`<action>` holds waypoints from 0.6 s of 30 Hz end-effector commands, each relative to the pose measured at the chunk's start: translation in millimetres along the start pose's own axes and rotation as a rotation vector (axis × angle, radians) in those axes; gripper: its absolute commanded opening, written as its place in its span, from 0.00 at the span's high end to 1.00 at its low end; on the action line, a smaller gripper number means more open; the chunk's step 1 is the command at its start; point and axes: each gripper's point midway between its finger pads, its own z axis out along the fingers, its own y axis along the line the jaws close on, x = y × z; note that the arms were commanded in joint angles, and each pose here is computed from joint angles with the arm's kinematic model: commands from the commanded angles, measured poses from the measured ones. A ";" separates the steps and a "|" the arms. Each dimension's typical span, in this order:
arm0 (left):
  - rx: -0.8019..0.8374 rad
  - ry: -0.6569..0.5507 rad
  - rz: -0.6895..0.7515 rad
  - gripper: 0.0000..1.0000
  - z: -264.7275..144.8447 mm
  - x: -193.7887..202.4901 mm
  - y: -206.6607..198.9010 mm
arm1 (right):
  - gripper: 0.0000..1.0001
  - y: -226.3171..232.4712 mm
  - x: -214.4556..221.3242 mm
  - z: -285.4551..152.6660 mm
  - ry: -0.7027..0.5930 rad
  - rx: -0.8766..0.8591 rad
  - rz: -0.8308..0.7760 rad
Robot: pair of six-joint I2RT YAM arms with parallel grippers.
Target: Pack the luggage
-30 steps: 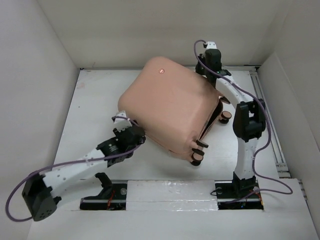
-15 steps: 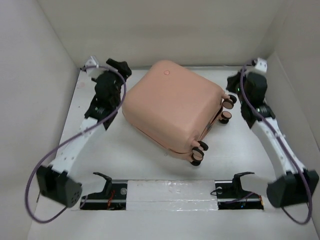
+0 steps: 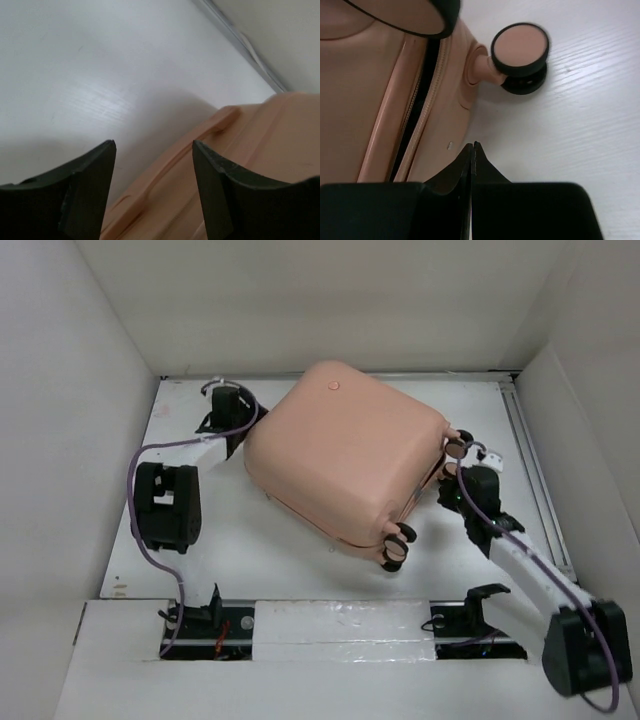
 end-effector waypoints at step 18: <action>0.128 0.090 0.008 0.48 -147.4 156.8 45.5 | 1.00 316.4 -83.5 155.0 0.224 -0.735 -0.320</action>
